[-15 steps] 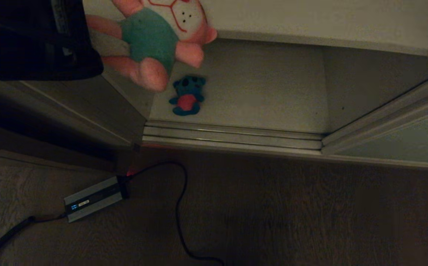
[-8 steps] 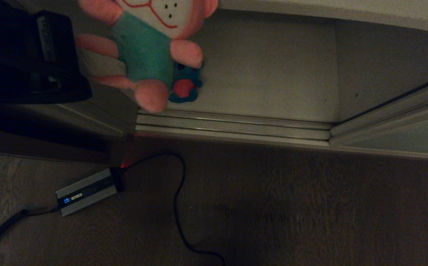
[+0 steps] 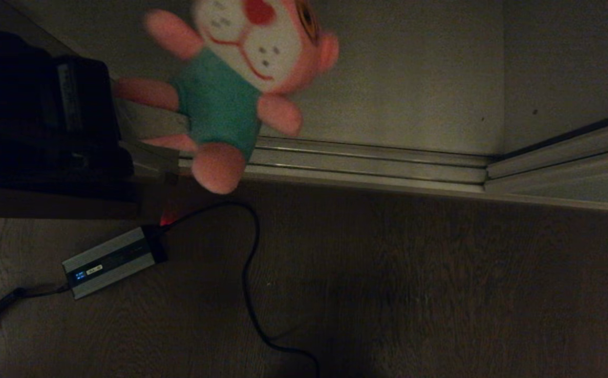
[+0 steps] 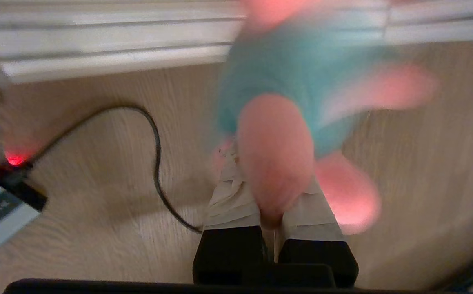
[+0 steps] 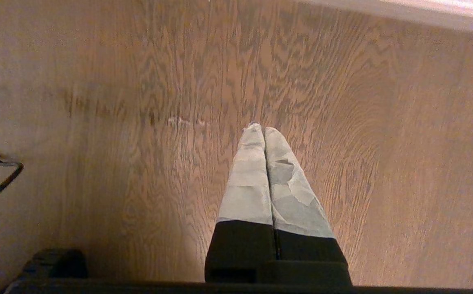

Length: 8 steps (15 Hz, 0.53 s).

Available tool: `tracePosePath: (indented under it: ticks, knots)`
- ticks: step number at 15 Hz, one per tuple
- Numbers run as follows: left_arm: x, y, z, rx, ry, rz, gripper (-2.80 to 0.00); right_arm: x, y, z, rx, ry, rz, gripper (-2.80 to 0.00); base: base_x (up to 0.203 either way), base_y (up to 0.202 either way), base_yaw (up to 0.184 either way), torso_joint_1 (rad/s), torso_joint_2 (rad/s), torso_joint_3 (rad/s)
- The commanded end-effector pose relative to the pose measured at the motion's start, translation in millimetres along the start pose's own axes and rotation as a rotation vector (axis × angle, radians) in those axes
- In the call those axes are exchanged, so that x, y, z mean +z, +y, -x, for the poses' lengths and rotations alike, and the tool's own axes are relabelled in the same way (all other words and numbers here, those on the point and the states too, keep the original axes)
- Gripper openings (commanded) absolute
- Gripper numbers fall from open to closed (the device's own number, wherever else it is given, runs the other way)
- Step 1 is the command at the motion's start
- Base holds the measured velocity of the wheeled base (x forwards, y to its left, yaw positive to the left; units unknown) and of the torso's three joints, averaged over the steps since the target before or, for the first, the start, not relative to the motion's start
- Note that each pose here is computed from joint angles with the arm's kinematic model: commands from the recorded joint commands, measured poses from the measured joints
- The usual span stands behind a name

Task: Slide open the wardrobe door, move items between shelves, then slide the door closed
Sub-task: Place the pink doll on the lower shelf

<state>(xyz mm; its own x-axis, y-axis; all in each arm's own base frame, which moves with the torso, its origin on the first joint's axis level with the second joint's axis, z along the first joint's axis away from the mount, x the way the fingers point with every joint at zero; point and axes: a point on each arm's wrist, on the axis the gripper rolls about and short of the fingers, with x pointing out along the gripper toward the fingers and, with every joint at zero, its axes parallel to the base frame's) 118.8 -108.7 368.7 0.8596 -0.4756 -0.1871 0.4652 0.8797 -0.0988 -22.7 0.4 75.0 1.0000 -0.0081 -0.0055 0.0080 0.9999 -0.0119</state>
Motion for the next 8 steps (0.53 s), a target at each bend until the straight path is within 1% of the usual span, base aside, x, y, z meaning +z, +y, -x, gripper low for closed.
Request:
tracePosePath:
  ticks: [1, 4, 7, 8]
  knots:
    - [-8.8, -1.3, 2.7, -0.015, 0.024, -0.010, -2.80, -1.3, 0.0, -0.4, 0.000, 0.005, 0.000, -2.80, 0.000, 0.000, 0.000, 0.011, 0.00, -0.200]
    - [-12.5, -2.6, -1.9, -0.017, 0.030, -0.011, -2.80, -0.9, 0.0, -0.2, 0.000, 0.002, 0.000, -2.80, 0.000, 0.000, 0.000, 0.007, 0.00, -0.195]
    - [-22.3, -9.1, -23.0, -0.023, 0.047, -0.014, -2.80, -0.9, 0.0, -0.3, 0.000, 0.004, 0.000, -2.80, 0.000, 0.000, 0.000, 0.005, 0.00, -0.190]
    - [-27.3, -12.1, -33.3, -0.023, 0.058, -0.017, -2.80, -1.3, 0.0, -0.3, 0.000, 0.004, 0.000, -2.80, 0.000, 0.000, 0.000, -0.002, 0.00, -0.105]
